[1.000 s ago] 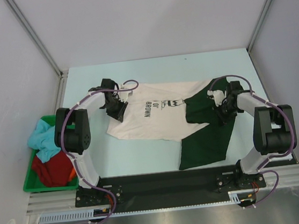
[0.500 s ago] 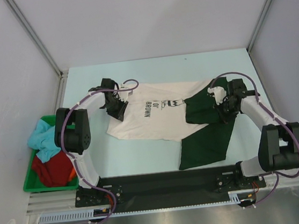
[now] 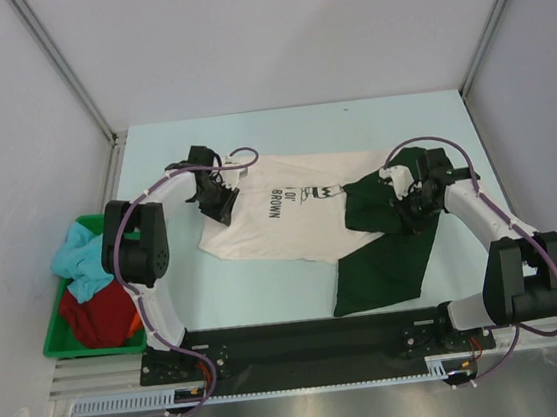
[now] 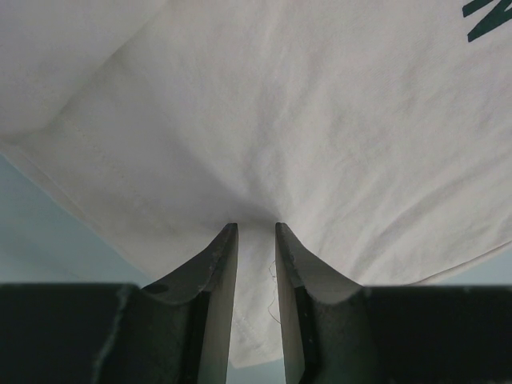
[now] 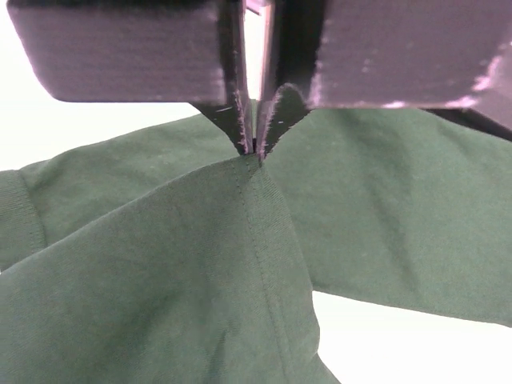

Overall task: Fold and stack the t-shirts
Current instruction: Fold the tshirt

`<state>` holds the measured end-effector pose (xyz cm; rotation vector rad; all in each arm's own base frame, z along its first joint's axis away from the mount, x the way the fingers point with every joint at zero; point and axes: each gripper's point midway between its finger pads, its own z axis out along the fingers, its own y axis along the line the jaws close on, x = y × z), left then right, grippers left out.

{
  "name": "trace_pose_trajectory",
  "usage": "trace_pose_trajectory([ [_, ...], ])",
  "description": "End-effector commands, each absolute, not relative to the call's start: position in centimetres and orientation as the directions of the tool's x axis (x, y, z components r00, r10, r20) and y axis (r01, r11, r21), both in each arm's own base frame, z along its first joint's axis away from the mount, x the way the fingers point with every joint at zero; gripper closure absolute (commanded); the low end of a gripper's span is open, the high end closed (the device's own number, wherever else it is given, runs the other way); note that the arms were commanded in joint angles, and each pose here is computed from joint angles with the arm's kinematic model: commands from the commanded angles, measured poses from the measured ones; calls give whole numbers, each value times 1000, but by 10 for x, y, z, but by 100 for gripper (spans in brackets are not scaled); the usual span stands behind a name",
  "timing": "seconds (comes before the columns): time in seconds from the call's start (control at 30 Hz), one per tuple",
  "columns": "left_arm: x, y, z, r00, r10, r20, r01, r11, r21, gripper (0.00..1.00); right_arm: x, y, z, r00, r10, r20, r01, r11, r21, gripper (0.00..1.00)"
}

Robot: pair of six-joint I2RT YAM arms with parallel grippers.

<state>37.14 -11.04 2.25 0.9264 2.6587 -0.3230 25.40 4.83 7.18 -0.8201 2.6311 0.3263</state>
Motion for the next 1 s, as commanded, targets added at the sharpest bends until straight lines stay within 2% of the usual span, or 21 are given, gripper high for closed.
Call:
trace_pose_trajectory([
  [0.0,385,-116,30,-732,551,-400,636,763,-112,69,269,46,84,-754,-490,-437,-572,817,71,83],
  [0.03,386,-116,31,-732,551,-400,636,763,-112,70,273,42,82,-759,-483,-437,-561,826,60,65],
  [0.13,399,-117,40,-723,548,-420,638,763,-103,69,303,17,89,-778,-403,-481,-473,881,28,47],
  [0.17,405,-118,43,-721,546,-426,637,764,-99,69,314,12,93,-781,-376,-499,-448,894,27,45],
  [0.2,421,-119,56,-707,540,-456,636,768,-77,69,334,8,107,-765,-343,-545,-421,907,20,45],
  [0.27,444,-116,58,-726,512,-459,598,800,-54,68,365,-8,116,-776,-266,-571,-349,936,38,44],
  [0.4,485,-105,75,-726,468,-504,525,850,33,64,407,-20,104,-795,-203,-571,-297,952,75,44],
  [0.47,497,-101,68,-739,453,-499,496,867,53,63,434,-26,113,-774,-190,-605,-281,958,59,44],
  [0.57,523,-87,67,-745,430,-510,422,896,139,59,463,-34,98,-780,-181,-599,-263,964,51,44],
  [0.7,550,-61,59,-752,409,-517,314,912,264,57,488,-46,78,-787,-184,-589,-250,968,32,47],
  [0.97,567,-42,43,-769,385,-511,247,915,318,58,522,-66,78,-764,-181,-619,-210,977,-26,49],
])
